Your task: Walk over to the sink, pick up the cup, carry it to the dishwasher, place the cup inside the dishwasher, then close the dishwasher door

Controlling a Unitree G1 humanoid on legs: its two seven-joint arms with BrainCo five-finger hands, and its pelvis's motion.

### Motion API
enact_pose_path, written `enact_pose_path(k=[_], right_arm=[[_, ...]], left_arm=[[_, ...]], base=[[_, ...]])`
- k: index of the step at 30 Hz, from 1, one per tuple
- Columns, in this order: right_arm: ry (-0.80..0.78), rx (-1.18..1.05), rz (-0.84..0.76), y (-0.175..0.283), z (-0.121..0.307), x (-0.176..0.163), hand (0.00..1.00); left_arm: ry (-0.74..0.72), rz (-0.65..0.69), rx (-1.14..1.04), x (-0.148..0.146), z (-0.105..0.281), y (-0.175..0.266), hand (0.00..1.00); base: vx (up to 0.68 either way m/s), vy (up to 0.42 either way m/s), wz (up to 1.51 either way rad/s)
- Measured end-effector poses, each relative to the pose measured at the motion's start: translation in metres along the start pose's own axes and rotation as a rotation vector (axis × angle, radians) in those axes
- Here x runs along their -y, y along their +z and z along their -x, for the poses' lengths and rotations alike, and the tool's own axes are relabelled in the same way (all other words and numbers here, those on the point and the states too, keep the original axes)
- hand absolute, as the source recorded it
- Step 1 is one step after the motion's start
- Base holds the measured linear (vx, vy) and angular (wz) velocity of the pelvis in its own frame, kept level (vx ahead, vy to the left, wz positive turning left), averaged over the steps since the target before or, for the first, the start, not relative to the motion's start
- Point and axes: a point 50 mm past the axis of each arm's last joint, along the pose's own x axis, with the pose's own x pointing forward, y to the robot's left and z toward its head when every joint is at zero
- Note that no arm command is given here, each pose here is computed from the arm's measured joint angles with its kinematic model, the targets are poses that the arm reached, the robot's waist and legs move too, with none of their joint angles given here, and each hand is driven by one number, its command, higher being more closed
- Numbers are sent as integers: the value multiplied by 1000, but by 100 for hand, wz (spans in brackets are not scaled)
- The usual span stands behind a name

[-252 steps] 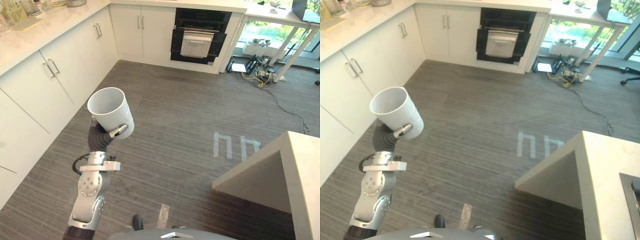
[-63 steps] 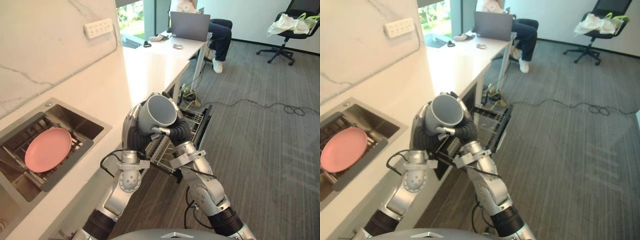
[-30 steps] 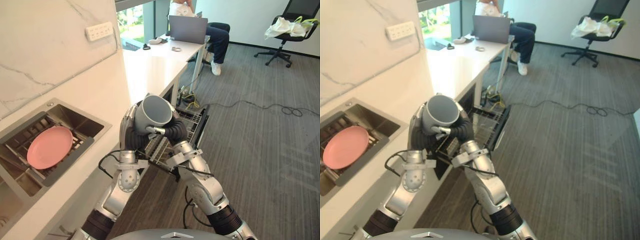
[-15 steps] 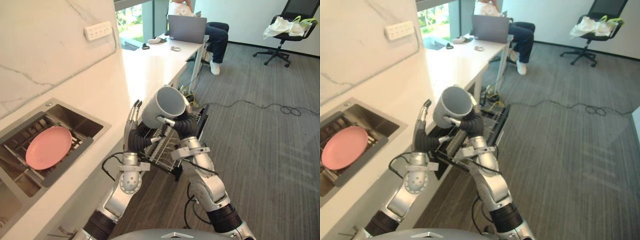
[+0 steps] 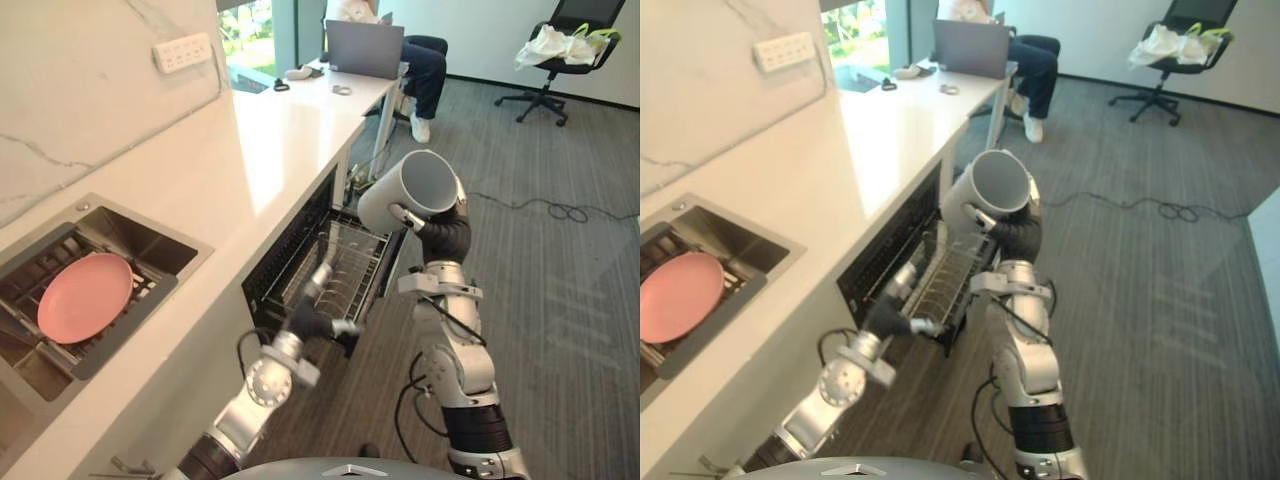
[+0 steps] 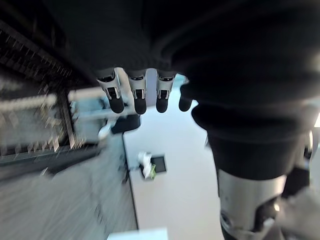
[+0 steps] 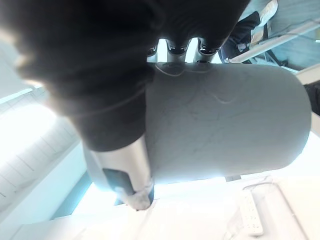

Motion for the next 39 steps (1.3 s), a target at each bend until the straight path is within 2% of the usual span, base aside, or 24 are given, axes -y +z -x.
enact_pose_path(k=[2, 6, 10, 12, 14, 15, 16, 19, 21, 26, 32, 39], right_arm=[[-41, -59, 47, -12, -1, 15, 100], [-71, -177, 134, -31, -6, 39, 100], [-56, -216, 249, -39, -29, 44, 100], [-28, -218, 350, -37, -44, 45, 100], [-15, -258, 374, -43, -50, 46, 100], [-11, -277, 383, -47, -51, 46, 100], [0, -326, 421, -54, -56, 49, 100], [5, -381, 443, -61, -68, 53, 100], [18, -418, 487, -66, -70, 56, 100], [41, -489, 549, -66, -93, 59, 100], [117, -515, 780, -46, -121, 66, 100], [53, -506, 949, -11, -144, 85, 100]], left_arm=[[-114, 1, -60, 16, 6, -12, 0], [-288, -84, -251, 35, 22, -51, 0], [-276, -174, -453, 25, 43, -90, 0], [-170, -281, -565, 3, 58, -111, 0], [-50, -328, -648, -18, 72, -124, 0], [1, -330, -676, -26, 77, -128, 0], [127, -335, -735, -45, 91, -134, 0], [360, -336, -815, -82, 113, -140, 0], [461, -316, -876, -93, 131, -145, 0], [513, -289, -933, -92, 152, -150, 0], [549, -229, -896, -90, 144, -148, 0], [559, -142, -813, -87, 130, -142, 0]], base=[[-2, 1, 5], [13, 1, 7], [3, 1, 2], [22, 1, 8], [5, 12, 9], [15, 18, 22], [8, 13, 21], [-26, 24, 28], [-34, 48, 17], [-21, 55, 25], [-10, 41, 15], [-51, 2, 18]])
